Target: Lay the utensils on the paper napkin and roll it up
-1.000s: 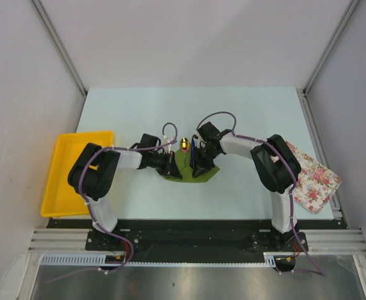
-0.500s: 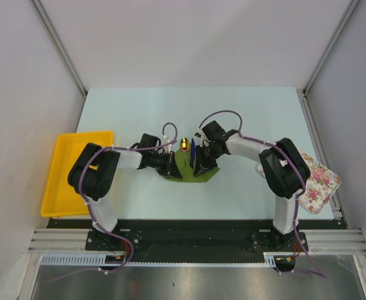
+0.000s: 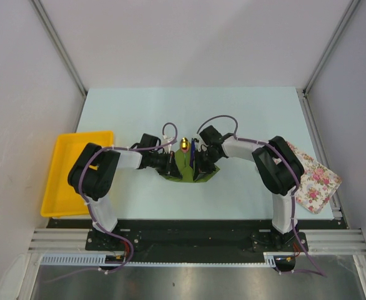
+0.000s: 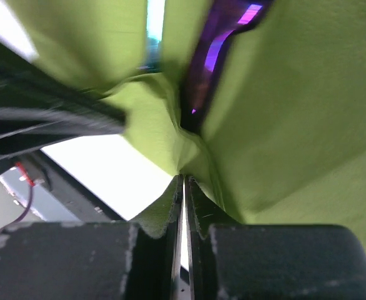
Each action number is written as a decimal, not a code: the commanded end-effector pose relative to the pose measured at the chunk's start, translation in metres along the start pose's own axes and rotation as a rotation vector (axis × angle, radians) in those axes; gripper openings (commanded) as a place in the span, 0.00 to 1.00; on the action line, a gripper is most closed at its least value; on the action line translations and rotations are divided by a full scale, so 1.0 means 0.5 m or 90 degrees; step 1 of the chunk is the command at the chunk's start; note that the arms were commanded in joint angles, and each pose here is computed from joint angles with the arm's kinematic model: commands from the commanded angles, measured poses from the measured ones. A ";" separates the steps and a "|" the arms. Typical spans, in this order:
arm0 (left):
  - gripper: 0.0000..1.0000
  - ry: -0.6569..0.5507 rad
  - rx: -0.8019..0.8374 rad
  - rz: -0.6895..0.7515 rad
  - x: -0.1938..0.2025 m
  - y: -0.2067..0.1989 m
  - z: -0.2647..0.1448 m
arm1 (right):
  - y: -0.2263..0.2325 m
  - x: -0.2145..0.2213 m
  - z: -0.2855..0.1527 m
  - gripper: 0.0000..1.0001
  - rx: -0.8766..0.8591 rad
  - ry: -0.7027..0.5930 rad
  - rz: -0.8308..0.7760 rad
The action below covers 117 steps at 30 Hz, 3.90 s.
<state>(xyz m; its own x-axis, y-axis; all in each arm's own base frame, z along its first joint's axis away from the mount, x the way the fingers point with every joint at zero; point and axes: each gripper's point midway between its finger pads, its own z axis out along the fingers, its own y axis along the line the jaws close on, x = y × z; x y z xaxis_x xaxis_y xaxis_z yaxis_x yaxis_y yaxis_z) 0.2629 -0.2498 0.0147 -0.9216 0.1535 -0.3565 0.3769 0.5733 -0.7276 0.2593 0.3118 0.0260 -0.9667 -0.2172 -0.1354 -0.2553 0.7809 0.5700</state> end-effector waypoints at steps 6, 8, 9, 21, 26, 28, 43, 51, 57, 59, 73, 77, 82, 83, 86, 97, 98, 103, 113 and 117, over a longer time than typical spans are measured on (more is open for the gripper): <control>0.03 -0.009 -0.037 0.005 -0.009 0.025 0.003 | -0.036 -0.005 0.023 0.09 0.055 0.011 -0.003; 0.03 -0.008 -0.036 0.005 -0.008 0.024 0.002 | -0.021 -0.008 0.011 0.09 0.047 0.007 -0.012; 0.03 -0.009 -0.033 0.007 -0.008 0.022 0.002 | -0.015 -0.012 0.006 0.10 0.044 0.002 -0.016; 0.38 -0.151 0.173 0.092 -0.079 -0.127 -0.072 | -0.019 -0.013 0.018 0.11 0.038 0.005 -0.004; 0.34 -0.144 0.211 0.062 -0.072 -0.137 -0.057 | -0.022 -0.019 0.016 0.10 0.034 0.004 0.005; 0.31 -0.137 0.219 0.045 -0.067 -0.135 -0.045 | -0.022 -0.020 0.016 0.10 0.033 0.005 0.007; 0.22 -0.124 0.227 -0.032 -0.065 -0.102 0.023 | -0.021 -0.027 0.013 0.10 0.015 0.004 0.021; 0.20 -0.112 0.223 -0.064 -0.061 -0.080 0.045 | -0.017 -0.029 0.010 0.10 0.009 0.001 0.019; 0.20 -0.104 0.202 -0.088 -0.053 -0.058 0.054 | -0.007 -0.037 -0.001 0.11 -0.001 -0.006 0.016; 0.19 -0.099 0.198 -0.091 -0.048 -0.052 0.056 | -0.007 -0.044 -0.014 0.13 -0.004 -0.013 0.020; 0.18 -0.090 0.170 -0.095 -0.046 -0.031 0.059 | -0.106 -0.082 -0.159 0.52 0.067 -0.082 0.065; 0.18 -0.089 0.167 -0.094 -0.045 -0.031 0.059 | -0.173 -0.065 -0.158 0.61 0.128 -0.071 0.089; 0.18 -0.088 0.166 -0.095 -0.044 -0.028 0.061 | -0.201 -0.046 -0.125 0.66 0.150 -0.035 0.097; 0.18 -0.088 0.166 -0.095 -0.044 -0.028 0.061 | -0.198 -0.041 -0.114 0.66 0.141 -0.026 0.095; 0.18 -0.088 0.166 -0.094 -0.045 -0.030 0.060 | -0.200 -0.023 -0.077 0.64 0.112 0.005 0.108; 0.18 -0.090 0.162 -0.085 -0.046 -0.027 0.054 | -0.078 -0.063 -0.040 0.56 -0.138 -0.013 0.126; 0.18 -0.090 0.162 -0.085 -0.047 -0.028 0.053 | -0.058 -0.067 -0.052 0.56 -0.168 -0.016 0.122; 0.18 -0.090 0.163 -0.084 -0.047 -0.027 0.053 | -0.006 -0.069 -0.076 0.54 -0.227 -0.018 0.118; 0.18 -0.093 0.163 -0.089 -0.048 -0.025 0.052 | -0.020 -0.058 -0.085 0.42 -0.169 -0.017 0.129; 0.18 -0.094 0.166 -0.088 -0.051 -0.028 0.051 | -0.004 -0.072 -0.084 0.34 -0.166 -0.023 0.113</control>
<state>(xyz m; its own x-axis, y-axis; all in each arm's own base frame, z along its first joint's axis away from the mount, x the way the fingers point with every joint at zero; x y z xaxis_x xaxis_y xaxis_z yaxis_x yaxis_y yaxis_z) 0.2755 -0.2866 0.0223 -0.9615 -0.0295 -0.2734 0.2493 0.3260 -0.9119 0.2861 0.2829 0.0382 -0.9981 -0.0512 0.0347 -0.0061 0.6399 0.7684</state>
